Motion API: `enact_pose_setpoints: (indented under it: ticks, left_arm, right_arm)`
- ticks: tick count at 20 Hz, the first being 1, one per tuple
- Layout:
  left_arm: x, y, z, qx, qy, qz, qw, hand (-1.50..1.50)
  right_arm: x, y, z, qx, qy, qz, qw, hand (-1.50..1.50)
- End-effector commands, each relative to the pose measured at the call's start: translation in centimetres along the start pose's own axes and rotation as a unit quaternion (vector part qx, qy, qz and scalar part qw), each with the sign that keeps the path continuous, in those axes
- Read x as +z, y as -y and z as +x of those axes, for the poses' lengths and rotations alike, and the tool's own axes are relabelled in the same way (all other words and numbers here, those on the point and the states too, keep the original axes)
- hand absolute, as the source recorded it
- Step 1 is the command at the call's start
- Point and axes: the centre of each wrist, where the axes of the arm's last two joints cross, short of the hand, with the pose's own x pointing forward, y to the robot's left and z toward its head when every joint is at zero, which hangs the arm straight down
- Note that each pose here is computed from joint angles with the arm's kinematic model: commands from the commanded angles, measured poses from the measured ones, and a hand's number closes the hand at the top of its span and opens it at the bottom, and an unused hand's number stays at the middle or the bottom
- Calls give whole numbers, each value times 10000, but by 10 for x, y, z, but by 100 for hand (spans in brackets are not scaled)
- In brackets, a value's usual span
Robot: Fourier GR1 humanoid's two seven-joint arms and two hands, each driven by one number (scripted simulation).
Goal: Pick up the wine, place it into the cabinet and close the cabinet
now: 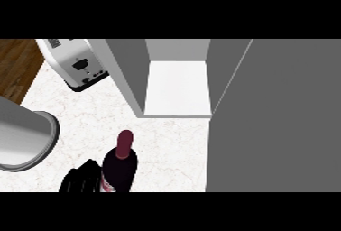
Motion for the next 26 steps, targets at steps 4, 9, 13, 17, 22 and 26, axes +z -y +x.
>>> enact_pose_setpoints:
  ticks: [4,9,13,17,22,26]
  left_arm:
    - [-30,43,41,49,242,-155,9996,150]
    - [-53,64,61,-24,356,-58,9993,150]
    - [-101,77,61,118,176,-83,9997,150]
    - [-117,105,79,-64,335,-174,9993,150]
    - [-145,137,49,-397,491,-51,9980,150]
    - [-168,146,45,-719,511,-189,9959,150]
  right_arm:
    - [-2,-6,-5,-41,-41,60,10000,-150]
    - [-3,4,-5,-16,-69,54,10000,-150]
    - [9,-19,8,97,14,39,9999,-150]
    - [11,1,-14,-17,8,43,10000,-150]
    - [-5,8,-4,10,-73,6,10000,-150]
    - [0,20,-10,-72,-38,-19,10000,-150]
